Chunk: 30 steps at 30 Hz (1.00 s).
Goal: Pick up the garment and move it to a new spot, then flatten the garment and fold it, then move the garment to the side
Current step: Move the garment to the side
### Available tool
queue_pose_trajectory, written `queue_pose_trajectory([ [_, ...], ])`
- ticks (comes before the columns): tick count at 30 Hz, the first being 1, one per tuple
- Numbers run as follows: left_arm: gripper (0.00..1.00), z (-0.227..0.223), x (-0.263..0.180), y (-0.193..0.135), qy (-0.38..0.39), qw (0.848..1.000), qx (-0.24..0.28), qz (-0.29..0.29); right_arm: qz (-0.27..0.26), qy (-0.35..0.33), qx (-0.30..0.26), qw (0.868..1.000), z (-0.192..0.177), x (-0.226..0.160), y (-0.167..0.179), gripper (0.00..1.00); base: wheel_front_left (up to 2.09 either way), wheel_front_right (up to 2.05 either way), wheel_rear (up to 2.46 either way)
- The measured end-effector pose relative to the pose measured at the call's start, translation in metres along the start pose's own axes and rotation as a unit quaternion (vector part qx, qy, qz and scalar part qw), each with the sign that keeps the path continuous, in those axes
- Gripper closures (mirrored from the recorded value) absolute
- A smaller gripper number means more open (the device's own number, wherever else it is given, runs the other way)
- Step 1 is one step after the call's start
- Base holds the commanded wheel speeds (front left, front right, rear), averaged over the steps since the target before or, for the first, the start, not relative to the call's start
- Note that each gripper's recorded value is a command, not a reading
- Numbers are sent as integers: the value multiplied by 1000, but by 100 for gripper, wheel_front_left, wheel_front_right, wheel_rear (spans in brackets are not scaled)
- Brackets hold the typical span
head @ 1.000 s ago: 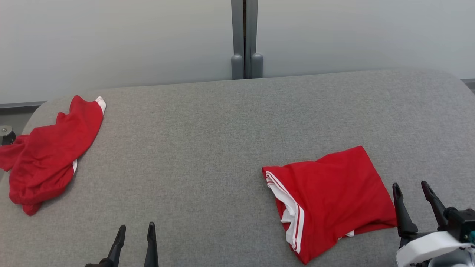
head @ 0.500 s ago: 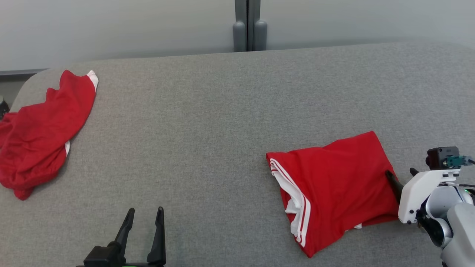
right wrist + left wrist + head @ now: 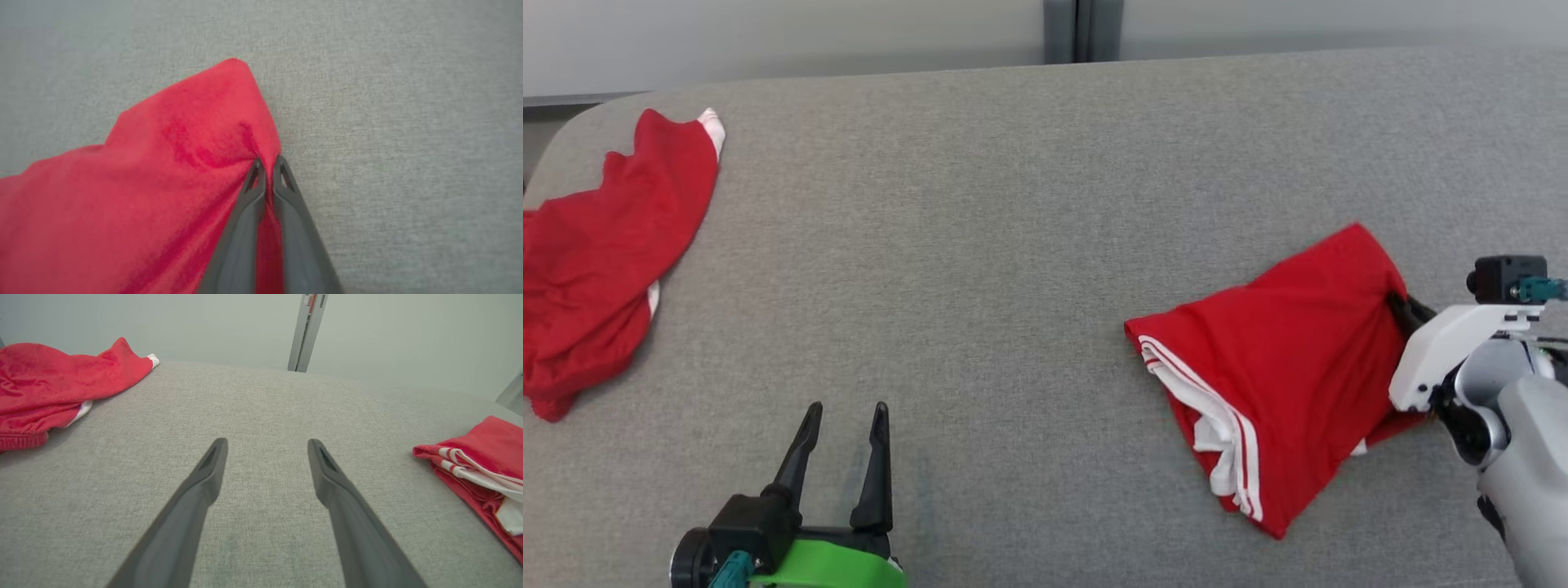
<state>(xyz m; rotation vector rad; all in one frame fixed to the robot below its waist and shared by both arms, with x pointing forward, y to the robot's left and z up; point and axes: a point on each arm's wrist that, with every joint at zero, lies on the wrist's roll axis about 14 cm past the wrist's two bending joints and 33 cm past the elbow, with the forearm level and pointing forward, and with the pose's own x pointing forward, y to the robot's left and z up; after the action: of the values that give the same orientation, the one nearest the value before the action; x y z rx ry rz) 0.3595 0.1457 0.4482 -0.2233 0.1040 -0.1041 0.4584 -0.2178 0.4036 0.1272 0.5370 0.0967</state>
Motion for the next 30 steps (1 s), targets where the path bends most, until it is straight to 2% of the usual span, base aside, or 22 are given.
queue_pose_trajectory([
  [5,0,2,26,-21,-5,999,18,-44,-55,-84,4,995,56,-4,-46,100,0,0,0],
  [11,0,-11,63,-48,4,993,39,-110,-156,-143,-1,977,101,-15,-130,100,0,0,0],
  [18,0,-51,88,-60,45,987,41,-149,-278,-151,-11,949,113,-37,-224,100,0,0,0],
  [23,0,-76,92,-57,75,986,30,-147,-323,-123,-18,938,103,-37,-256,100,0,0,0],
  [24,0,-80,91,-54,80,986,29,-143,-327,-123,-23,937,103,-35,-258,65,0,0,0],
  [25,0,-82,91,-52,82,986,28,-140,-331,-129,-33,934,105,-34,-261,0,0,0,0],
  [30,0,-80,91,-42,78,990,22,-118,-328,-174,-89,924,136,-26,-258,0,0,0,0],
])
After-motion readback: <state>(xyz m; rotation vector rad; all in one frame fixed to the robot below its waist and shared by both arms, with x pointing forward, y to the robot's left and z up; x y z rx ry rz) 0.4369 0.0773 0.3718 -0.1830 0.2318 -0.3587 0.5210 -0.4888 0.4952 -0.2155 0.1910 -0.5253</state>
